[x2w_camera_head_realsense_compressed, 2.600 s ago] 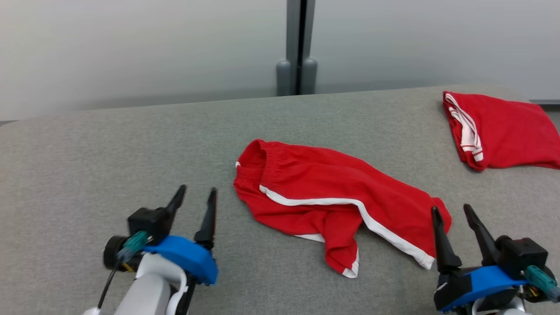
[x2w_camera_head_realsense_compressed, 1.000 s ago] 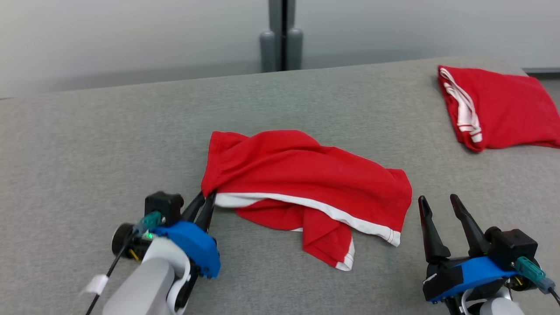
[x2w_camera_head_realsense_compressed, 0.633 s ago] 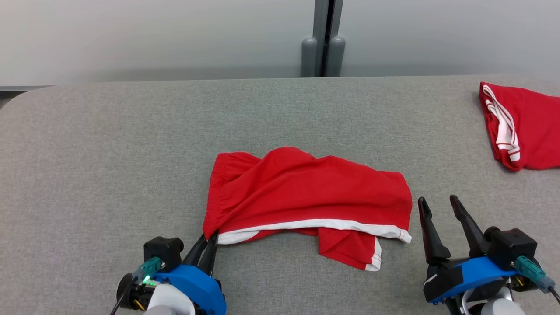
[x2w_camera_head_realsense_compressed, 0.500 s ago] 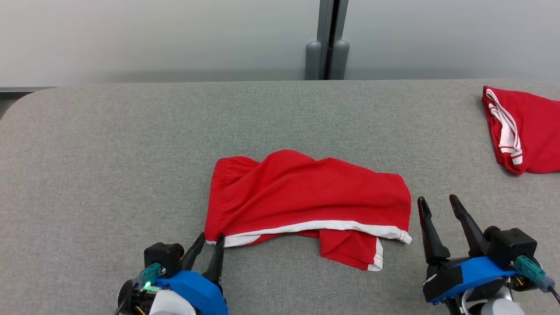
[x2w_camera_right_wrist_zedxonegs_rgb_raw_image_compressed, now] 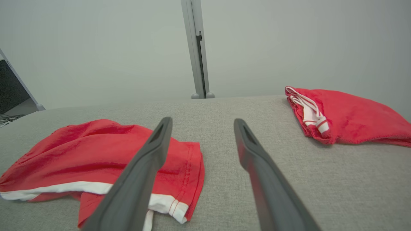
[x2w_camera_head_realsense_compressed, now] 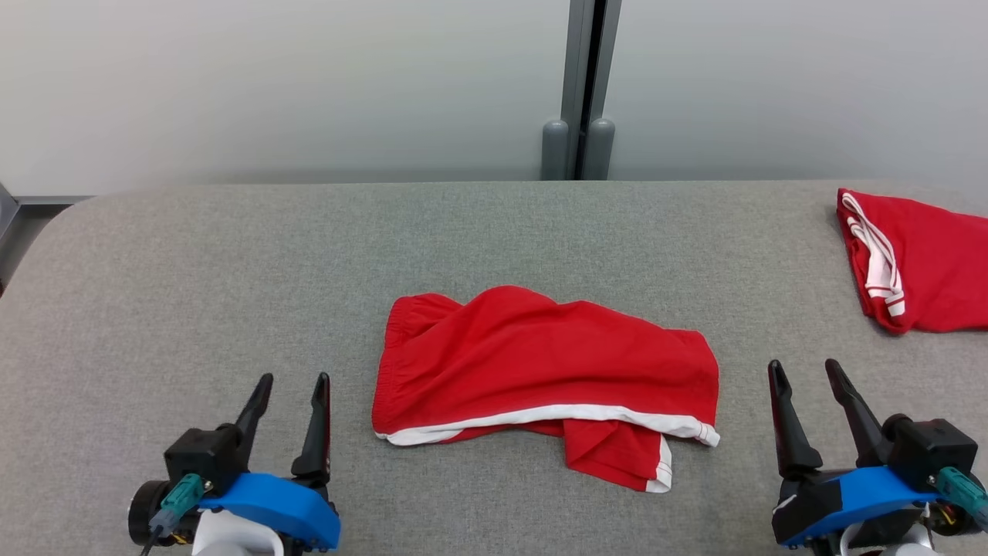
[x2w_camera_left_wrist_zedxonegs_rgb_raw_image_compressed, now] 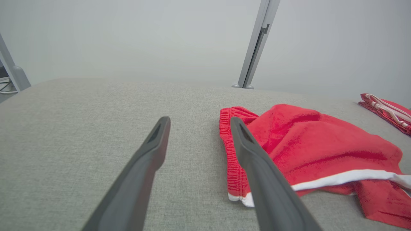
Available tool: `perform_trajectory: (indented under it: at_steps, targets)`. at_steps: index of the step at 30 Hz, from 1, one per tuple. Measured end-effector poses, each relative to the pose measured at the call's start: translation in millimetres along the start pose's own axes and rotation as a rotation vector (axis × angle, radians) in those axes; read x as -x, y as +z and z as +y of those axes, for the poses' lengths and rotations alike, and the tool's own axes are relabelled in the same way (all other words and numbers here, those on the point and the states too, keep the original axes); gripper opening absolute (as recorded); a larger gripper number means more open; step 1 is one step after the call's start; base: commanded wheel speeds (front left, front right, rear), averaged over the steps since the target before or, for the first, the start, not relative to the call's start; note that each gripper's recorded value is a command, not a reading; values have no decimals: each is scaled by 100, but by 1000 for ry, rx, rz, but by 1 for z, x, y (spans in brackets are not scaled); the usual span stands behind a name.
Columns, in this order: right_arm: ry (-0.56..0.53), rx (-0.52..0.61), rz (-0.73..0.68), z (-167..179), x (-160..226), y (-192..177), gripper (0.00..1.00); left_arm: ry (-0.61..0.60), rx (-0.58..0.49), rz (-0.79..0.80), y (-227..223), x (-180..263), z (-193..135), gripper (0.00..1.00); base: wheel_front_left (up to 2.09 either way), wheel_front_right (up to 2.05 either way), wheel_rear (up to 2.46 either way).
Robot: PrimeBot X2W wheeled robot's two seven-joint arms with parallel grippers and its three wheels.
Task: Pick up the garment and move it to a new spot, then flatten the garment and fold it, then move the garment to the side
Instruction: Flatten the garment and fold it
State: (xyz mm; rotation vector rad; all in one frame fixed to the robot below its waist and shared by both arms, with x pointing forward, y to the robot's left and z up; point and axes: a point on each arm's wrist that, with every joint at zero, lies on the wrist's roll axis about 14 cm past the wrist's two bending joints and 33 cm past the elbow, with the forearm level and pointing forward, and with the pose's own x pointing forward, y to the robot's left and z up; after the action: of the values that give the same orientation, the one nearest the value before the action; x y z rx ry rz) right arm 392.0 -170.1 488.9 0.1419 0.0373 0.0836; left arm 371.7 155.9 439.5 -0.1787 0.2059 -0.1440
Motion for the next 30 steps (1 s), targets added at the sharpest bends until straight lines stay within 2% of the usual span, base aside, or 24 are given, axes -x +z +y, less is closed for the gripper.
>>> perform_trajectory:
  at_steps: [3, 7, 30]
  targets:
    - [-11, 4, -12, -4, 4, 4, 100, 17, -18, -84, 24, 3, 6, 100, 0, 0, 0]
    - [-28, 8, -3, -8, 16, 1, 100, 39, -35, -132, 33, 18, 13, 100, 0, 0, 0]
    - [-35, -13, 46, -9, 33, -14, 100, 43, -36, -121, 20, 30, 15, 100, 0, 0, 0]
